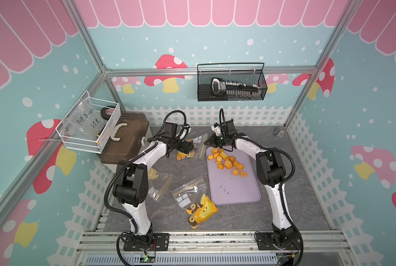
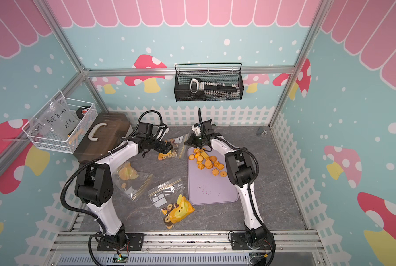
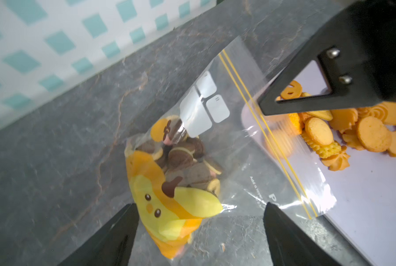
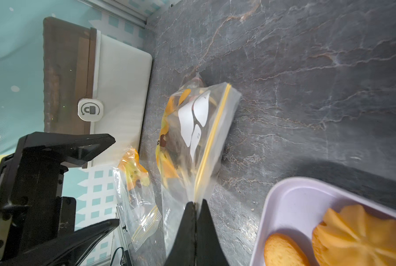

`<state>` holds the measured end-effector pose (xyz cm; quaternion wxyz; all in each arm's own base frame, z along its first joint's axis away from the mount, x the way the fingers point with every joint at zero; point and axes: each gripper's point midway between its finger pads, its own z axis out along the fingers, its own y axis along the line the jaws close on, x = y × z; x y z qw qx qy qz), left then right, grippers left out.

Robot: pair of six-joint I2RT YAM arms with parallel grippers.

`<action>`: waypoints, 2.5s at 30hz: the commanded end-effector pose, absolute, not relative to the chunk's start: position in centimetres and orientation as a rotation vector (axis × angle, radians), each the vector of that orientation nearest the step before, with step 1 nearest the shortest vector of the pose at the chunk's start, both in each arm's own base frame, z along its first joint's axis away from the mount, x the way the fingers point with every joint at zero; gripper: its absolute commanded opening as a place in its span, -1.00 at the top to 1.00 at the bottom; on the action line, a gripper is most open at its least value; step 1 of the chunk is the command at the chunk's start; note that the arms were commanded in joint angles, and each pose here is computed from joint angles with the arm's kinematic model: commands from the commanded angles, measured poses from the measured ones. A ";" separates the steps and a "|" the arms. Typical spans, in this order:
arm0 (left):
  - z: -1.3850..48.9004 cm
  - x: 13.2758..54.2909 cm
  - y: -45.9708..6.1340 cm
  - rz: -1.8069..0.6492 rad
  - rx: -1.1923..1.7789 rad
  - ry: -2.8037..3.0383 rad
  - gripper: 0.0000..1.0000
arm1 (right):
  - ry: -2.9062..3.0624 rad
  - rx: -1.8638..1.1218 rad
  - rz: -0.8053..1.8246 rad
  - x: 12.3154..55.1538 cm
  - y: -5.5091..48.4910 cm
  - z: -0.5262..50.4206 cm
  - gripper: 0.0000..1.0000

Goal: Pour cookies out of the ziploc bag
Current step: Adjust the ziploc bag at the center of the board.

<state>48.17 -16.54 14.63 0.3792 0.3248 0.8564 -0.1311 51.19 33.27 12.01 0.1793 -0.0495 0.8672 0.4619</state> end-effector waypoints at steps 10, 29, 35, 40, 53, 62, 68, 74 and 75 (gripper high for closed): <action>14.5 44.4 -19.8 -0.339 1.407 1.755 -0.99 | 2.485 -0.175 1.325 50.4 32.7 12.7 0.96; 11.4 45.0 -20.6 -0.235 1.644 1.731 -0.87 | 2.473 -0.188 1.360 49.5 32.5 13.8 0.97; 11.1 45.0 -20.8 -0.223 1.665 1.725 -0.87 | 2.449 -0.180 1.372 50.2 32.6 14.6 0.97; 10.5 45.7 -21.0 -0.198 1.670 1.724 -0.86 | 2.432 -0.173 1.386 50.7 32.8 15.2 0.97; 11.0 48.2 -22.2 -0.136 1.620 1.674 -0.74 | 2.421 -0.171 1.416 50.7 32.8 15.6 0.97; 10.8 48.6 -22.4 -0.152 1.631 1.684 -0.52 | 2.424 -0.168 1.413 50.8 32.7 15.5 0.98; 10.7 48.7 -22.5 -0.166 1.634 1.690 -0.23 | 2.425 -0.170 1.418 50.7 32.7 15.4 0.98; 11.2 49.0 -22.9 -0.187 1.613 1.695 0.14 | 2.417 -0.175 1.416 50.5 32.6 15.9 0.75; 11.2 49.0 -22.9 -0.191 1.610 1.698 0.18 | 2.419 -0.174 1.414 50.4 32.5 16.0 0.66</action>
